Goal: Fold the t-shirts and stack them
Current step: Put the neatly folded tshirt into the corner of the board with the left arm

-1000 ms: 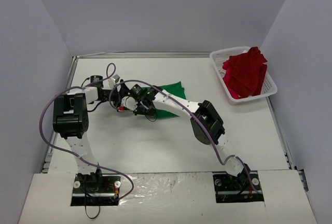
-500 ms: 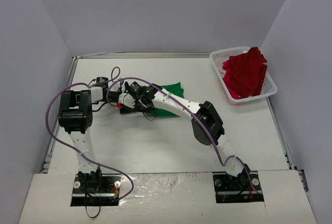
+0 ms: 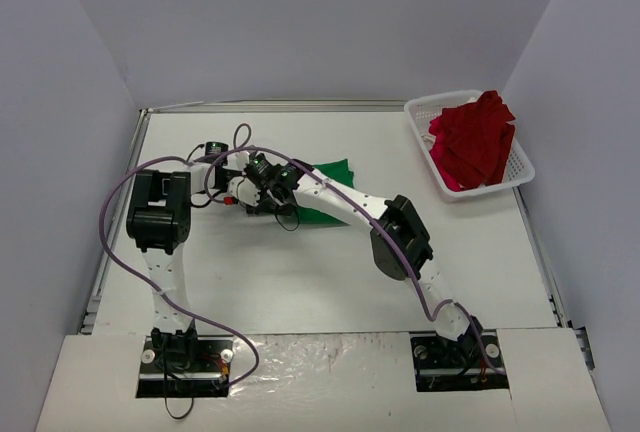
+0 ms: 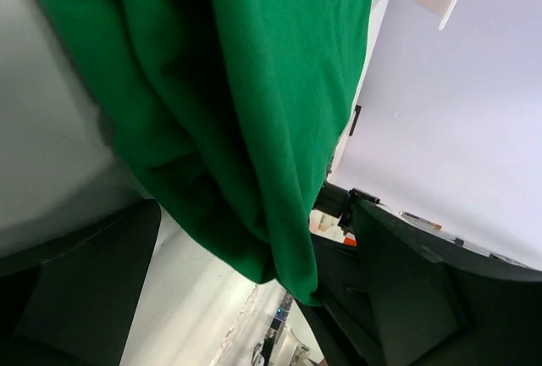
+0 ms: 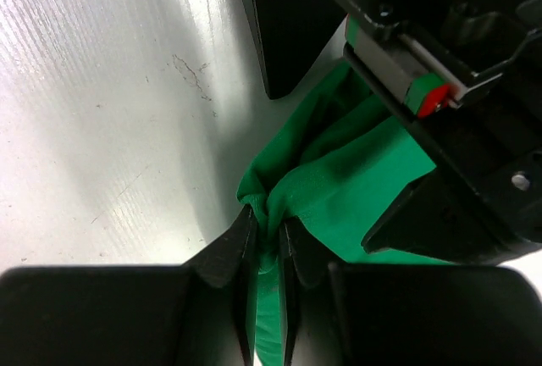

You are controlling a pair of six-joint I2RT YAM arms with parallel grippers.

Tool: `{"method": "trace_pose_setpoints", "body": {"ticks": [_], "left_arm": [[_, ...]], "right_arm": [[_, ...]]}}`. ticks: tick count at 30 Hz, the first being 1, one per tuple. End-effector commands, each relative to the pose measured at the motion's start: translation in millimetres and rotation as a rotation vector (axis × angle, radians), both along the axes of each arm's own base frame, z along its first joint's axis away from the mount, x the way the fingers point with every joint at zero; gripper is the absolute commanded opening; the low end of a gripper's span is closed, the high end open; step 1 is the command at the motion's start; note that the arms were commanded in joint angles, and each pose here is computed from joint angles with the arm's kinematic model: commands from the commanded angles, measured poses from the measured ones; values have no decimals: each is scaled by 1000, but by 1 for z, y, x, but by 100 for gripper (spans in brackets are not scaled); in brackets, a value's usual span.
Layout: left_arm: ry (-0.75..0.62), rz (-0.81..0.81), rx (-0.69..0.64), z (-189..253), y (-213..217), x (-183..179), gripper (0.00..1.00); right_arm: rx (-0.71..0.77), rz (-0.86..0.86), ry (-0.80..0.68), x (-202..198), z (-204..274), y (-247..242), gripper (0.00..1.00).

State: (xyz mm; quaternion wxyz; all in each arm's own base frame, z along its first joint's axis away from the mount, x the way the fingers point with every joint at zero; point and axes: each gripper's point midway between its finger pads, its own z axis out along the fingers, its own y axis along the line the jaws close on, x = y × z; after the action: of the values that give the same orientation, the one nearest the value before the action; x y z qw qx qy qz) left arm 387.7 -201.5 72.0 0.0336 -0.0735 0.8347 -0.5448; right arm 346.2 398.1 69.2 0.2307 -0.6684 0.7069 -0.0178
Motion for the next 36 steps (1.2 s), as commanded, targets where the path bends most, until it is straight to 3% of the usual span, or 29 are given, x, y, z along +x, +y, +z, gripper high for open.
{"method": "trace_pose_setpoints", "body": {"ticks": [1, 4, 7, 9, 11, 12, 15, 27, 28, 29, 31, 34, 35, 36], "left_arm": [[-3, -11, 45, -10, -1, 2, 100], [6, -18, 58, -16, -1, 0, 99], [10, -20, 50, -20, -3, 2, 85], [12, -25, 46, -20, -4, 2, 69], [11, -31, 45, -21, -6, 2, 63], [8, -37, 39, -21, -8, 3, 52], [5, -49, 29, -20, -10, 6, 42], [-31, -52, 75, -19, -8, 16, 18], [-42, -57, 83, -19, -7, 16, 17], [-43, -61, 86, -16, -7, 16, 11], [-53, -66, 106, -14, -3, 17, 9], [-79, -65, 116, -7, 3, 21, 7], [-85, -58, 126, -6, 6, 23, 4], [-117, -50, 148, -2, 11, 24, 2]], "right_arm": [[-3, -2, -28, -1, 20, 0, 0], [-4, -1, -30, -1, 20, 1, 0], [-4, 1, -29, -1, 22, 1, 0], [-6, 2, -24, -2, 21, 1, 0], [-8, 2, -23, -3, 20, 1, 0], [-8, 2, -23, -2, 20, 1, 0], [-11, 4, -21, -3, 18, 1, 0], [-15, 20, 15, -15, 16, -5, 0], [-19, 20, 19, -18, 16, -7, 21], [-7, 25, 11, -21, 27, -9, 35], [-33, 36, 33, -32, 23, -22, 53], [-34, 77, 77, -58, 36, -45, 69], [-10, 85, 47, -63, 58, -54, 69], [-55, 94, 55, -70, 52, -73, 70]]}}
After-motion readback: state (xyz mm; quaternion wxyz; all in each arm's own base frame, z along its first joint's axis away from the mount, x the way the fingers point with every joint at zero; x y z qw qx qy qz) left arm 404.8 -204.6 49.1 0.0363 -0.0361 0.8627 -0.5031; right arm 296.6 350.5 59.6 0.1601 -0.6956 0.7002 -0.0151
